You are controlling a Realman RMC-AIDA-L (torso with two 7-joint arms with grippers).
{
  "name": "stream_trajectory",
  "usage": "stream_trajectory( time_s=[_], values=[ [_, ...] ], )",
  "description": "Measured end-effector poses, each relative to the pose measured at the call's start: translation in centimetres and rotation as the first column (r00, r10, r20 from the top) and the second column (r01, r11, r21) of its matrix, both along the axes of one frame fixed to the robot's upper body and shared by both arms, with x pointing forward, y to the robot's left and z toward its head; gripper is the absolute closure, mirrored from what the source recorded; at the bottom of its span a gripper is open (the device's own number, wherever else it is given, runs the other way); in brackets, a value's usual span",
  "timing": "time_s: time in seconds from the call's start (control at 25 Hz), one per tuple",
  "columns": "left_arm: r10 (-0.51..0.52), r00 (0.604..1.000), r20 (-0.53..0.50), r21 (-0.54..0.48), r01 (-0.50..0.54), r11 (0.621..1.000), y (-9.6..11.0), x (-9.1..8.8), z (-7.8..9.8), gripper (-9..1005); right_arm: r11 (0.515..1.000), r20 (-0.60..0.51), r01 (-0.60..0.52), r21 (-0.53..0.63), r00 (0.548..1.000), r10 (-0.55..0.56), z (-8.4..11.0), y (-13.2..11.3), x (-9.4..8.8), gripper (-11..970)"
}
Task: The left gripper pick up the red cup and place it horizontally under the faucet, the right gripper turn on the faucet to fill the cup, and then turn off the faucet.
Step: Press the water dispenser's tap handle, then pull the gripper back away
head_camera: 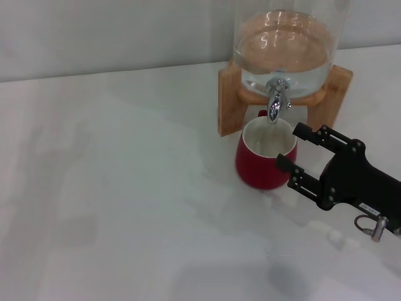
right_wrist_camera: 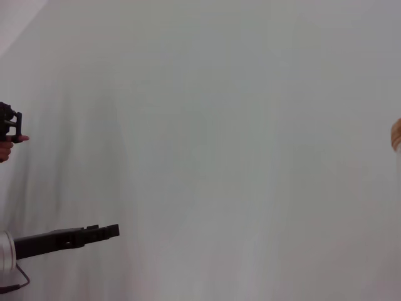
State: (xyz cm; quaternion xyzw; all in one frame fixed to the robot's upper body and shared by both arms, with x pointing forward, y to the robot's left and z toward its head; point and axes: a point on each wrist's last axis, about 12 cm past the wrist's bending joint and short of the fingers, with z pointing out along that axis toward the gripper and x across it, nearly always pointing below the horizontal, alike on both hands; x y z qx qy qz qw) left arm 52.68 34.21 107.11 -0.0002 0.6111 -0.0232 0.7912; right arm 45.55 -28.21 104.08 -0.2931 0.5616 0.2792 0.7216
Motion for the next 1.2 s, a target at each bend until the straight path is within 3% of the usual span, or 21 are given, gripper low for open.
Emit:
stream_trajectory(
  time_s=[0.48, 1.2],
  values=[
    [-0.004, 1.0, -0.001, 0.001, 0.004, 1.0, -0.1, 0.2, 0.0, 112, 1.0, 0.0, 0.009, -0.005, 1.0, -0.009, -0.1, 0.0, 0.0, 356],
    [-0.009, 1.0, 0.009, 0.002, 0.009, 1.0, -0.1, 0.2, 0.1, 112, 0.993, 0.009, 0.114, -0.025, 0.994, -0.113, 0.0, -0.9, 1.4, 356]
  ],
)
